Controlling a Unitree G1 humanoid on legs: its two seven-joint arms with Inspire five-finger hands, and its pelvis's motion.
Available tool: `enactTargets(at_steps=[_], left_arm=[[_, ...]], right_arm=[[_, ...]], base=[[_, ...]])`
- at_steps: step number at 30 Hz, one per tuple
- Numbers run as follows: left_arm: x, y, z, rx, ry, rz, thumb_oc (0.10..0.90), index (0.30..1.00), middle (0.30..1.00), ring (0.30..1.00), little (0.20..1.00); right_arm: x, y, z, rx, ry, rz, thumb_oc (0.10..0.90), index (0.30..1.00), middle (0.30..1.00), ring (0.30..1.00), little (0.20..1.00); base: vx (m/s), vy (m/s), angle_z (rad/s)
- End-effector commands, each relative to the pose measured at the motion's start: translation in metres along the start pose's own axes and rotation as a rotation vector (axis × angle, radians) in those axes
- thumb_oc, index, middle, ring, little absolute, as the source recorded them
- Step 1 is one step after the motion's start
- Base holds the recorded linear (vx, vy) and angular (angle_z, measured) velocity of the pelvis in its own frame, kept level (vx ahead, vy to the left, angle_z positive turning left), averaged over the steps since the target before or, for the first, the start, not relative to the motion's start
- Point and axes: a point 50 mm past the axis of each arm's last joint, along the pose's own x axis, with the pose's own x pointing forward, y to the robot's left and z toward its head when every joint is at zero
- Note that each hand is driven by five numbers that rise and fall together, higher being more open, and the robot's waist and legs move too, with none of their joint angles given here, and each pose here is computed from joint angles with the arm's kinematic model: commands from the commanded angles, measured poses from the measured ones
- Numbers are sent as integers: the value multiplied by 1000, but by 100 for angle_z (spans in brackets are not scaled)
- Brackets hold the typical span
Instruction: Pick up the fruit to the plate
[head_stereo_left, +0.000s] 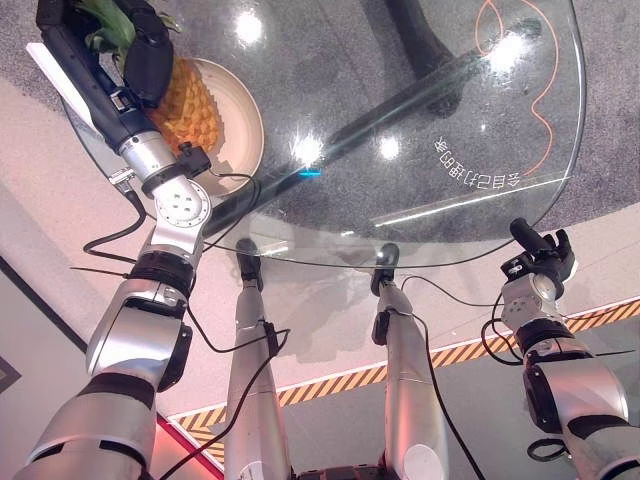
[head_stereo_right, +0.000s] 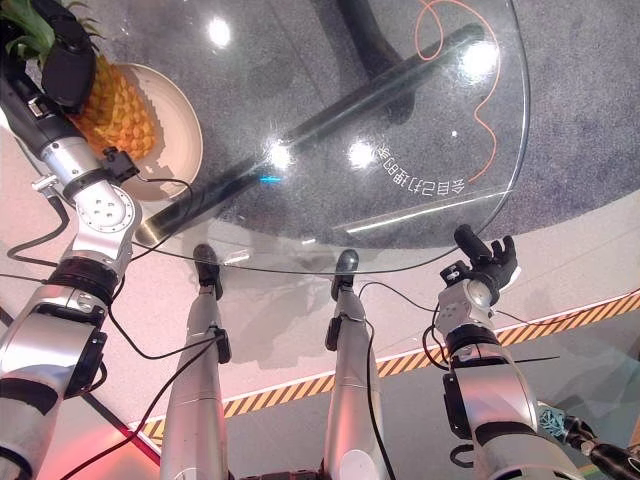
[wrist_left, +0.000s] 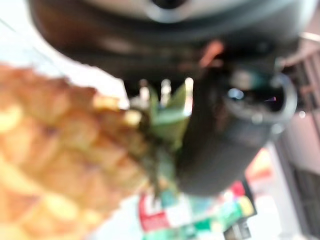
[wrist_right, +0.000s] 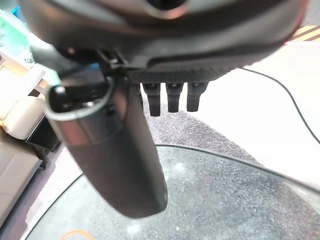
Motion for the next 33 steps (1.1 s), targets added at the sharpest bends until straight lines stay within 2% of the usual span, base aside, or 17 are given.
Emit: enactTargets(at_steps=[1,5,15,20,33], left_arm=[[37,-1,42,-147,-203,58,471,618,618,618,571],[35,-3,42,-155,-202,46,495,639,639,639,595],[25,0,34,-163,-172,41,476,622,622,622,576],[20,2,32,-166,-170,32,501,644,644,644,601],[6,2,28,-183,-163,9,482,627,627,627,582]], right_arm=[[4,-14,10,8,-68,-52,800,900,900,900,900],[4,-13,10,10,-73,-55,800,900,900,900,900],[4,-16,10,11,-73,-61,800,900,900,900,900],[4,-16,10,14,-76,-61,800,900,900,900,900],[3,-16,9,18,-82,-70,800,900,900,900,900]], base=[[0,0,0],[0,0,0],[0,0,0],[0,0,0],[-1,0,1]])
